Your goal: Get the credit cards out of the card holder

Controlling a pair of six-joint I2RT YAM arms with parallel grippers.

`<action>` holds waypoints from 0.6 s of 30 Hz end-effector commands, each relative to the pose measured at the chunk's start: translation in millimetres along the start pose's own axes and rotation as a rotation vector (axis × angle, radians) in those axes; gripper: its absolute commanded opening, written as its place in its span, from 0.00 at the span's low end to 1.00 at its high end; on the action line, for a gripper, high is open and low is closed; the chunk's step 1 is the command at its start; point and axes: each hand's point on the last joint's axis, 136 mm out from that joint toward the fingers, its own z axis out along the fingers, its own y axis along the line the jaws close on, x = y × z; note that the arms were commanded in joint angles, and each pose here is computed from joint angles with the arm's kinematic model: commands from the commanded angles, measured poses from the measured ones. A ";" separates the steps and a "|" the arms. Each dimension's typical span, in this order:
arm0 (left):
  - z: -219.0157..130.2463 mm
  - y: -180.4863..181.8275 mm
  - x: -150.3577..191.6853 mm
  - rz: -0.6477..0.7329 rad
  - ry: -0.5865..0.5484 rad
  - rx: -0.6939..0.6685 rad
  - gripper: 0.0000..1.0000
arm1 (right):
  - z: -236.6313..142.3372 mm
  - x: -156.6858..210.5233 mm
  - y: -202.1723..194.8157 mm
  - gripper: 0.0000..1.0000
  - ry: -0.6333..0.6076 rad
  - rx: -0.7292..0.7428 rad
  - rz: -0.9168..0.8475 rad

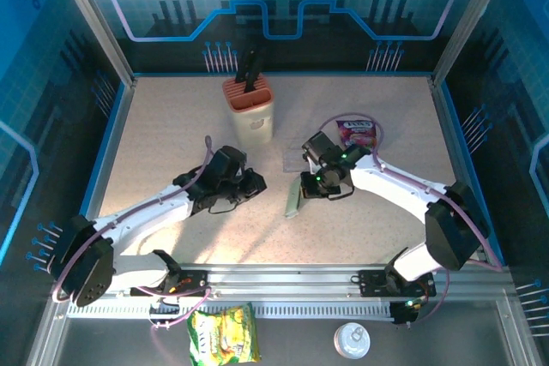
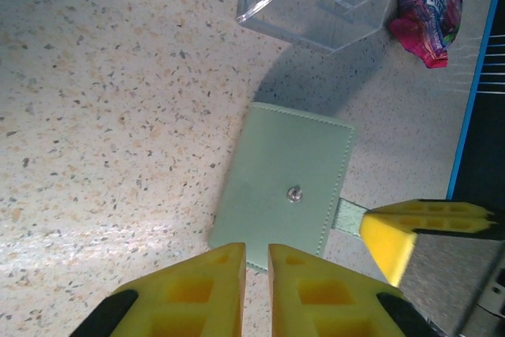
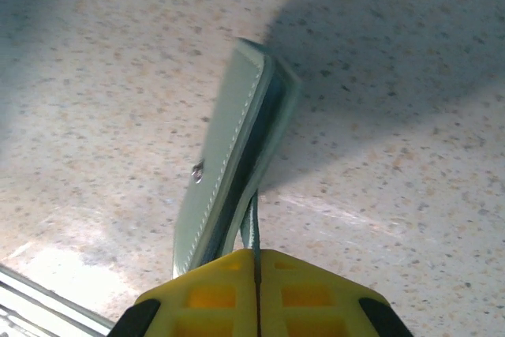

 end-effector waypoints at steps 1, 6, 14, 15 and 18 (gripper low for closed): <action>-7.3 11.9 -1.1 0.007 -0.018 -0.023 0.15 | -8.8 -3.4 30.6 0.00 0.003 -0.043 -0.048; -9.2 18.1 -1.5 0.002 -0.020 -0.030 0.15 | -6.2 -7.2 67.9 0.00 0.021 -0.073 -0.130; 4.7 26.3 8.4 -0.008 0.047 -0.045 0.11 | -5.3 -3.7 49.5 0.00 0.031 0.005 -0.140; 7.8 27.3 9.9 -0.011 0.058 -0.048 0.11 | -4.3 -2.1 43.2 0.00 0.037 0.016 -0.133; 18.6 31.1 15.3 -0.020 0.101 -0.062 0.08 | -1.0 2.3 20.8 0.00 0.047 0.050 -0.105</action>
